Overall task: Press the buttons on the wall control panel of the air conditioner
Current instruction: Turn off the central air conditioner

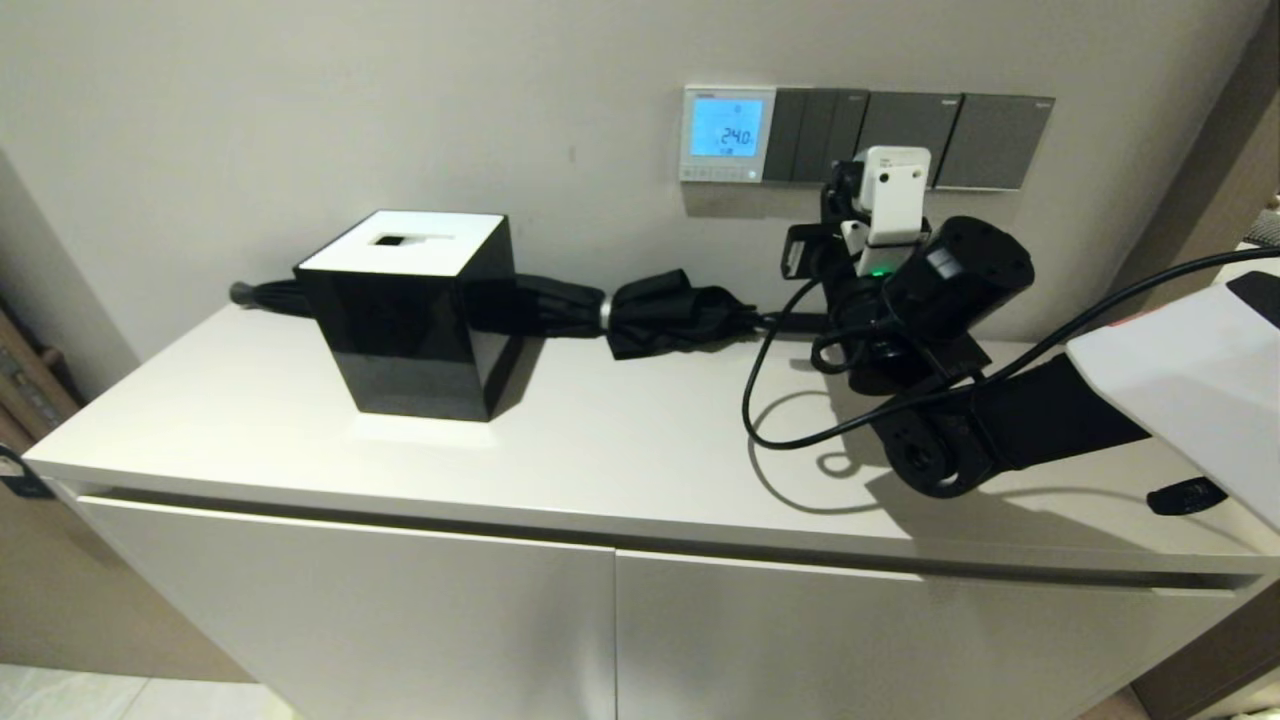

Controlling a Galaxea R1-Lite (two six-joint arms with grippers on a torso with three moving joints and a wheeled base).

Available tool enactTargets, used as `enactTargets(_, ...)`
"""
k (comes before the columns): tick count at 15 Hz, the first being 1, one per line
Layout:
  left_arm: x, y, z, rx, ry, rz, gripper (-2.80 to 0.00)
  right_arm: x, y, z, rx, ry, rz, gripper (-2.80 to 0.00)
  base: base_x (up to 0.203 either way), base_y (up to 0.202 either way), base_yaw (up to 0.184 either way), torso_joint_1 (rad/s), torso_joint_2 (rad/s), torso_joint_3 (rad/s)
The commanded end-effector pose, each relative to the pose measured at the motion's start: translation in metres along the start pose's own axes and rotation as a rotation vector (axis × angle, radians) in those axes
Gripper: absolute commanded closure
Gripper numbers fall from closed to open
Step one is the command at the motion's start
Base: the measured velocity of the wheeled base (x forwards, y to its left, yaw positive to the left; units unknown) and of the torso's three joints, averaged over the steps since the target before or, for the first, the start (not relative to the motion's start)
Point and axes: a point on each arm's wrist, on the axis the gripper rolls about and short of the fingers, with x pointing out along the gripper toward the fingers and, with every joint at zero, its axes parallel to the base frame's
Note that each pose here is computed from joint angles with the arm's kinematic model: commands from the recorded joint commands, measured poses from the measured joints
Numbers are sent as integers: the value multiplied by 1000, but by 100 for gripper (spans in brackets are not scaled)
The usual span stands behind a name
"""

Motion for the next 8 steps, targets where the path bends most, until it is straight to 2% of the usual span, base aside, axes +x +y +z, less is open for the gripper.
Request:
enactTargets(1,0,0,0,1,1,0,0,4,5,2,8,-36,-32,0,0,0,0,0,0,0)
enactTargets(8,0,0,0,1,1,0,0,8,24,-3,11,-30,7,0,0,0,0,0,0,0)
